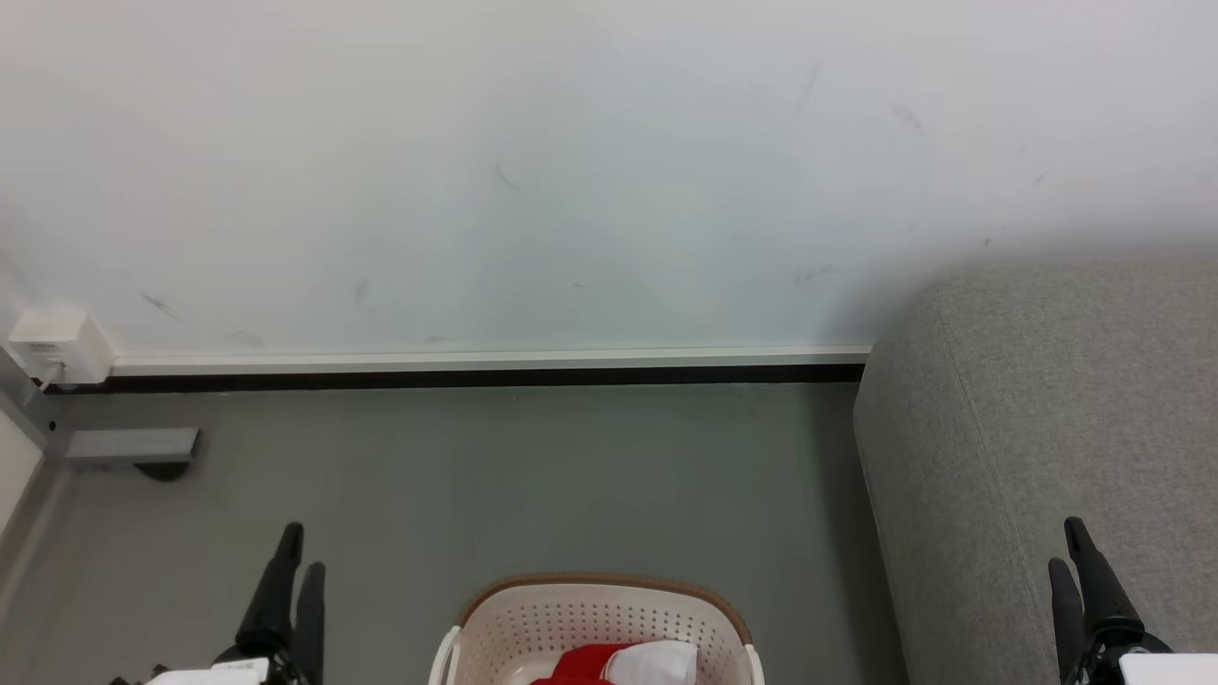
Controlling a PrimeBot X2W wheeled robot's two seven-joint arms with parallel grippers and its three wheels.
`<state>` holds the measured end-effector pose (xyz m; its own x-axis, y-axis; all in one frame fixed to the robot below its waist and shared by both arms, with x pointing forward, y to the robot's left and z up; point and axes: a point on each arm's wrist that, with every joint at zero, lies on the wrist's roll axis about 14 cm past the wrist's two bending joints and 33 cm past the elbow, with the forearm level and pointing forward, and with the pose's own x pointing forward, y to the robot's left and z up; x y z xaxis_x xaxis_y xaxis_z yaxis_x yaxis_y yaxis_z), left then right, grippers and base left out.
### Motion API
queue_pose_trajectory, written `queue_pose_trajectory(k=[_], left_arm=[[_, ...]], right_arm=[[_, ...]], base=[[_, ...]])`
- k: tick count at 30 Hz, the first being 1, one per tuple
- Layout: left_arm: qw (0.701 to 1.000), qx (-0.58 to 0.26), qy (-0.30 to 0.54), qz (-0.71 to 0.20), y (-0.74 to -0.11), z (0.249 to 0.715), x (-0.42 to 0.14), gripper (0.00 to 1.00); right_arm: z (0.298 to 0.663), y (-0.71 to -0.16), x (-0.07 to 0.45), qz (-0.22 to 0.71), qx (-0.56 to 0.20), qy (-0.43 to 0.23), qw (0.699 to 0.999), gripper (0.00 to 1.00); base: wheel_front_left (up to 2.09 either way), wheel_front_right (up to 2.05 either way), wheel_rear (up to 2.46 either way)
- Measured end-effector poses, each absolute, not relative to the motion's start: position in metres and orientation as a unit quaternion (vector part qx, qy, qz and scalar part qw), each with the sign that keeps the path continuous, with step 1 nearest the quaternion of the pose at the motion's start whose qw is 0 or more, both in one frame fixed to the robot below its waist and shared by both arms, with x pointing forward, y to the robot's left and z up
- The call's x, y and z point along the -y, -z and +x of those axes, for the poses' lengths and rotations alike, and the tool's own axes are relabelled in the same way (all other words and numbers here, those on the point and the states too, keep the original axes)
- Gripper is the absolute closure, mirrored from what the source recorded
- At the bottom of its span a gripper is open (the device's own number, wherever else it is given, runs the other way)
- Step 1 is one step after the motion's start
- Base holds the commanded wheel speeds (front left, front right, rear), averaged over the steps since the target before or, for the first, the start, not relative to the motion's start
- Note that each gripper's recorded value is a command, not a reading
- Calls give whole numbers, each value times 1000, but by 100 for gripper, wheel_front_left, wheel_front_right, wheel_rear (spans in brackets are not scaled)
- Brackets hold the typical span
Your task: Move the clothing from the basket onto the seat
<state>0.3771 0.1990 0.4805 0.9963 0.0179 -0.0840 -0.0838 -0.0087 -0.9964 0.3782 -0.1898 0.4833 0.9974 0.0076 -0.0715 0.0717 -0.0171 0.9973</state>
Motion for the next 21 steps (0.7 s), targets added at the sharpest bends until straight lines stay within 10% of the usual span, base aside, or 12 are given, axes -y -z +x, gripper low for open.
queue_pose_trajectory(k=[21], left_arm=[[766, 24, -29, -641, -508, 381, -204, 0]], right_arm=[[385, -514, 174, 666, 5, -10, 746, 0]], base=[[0, 0, 0]])
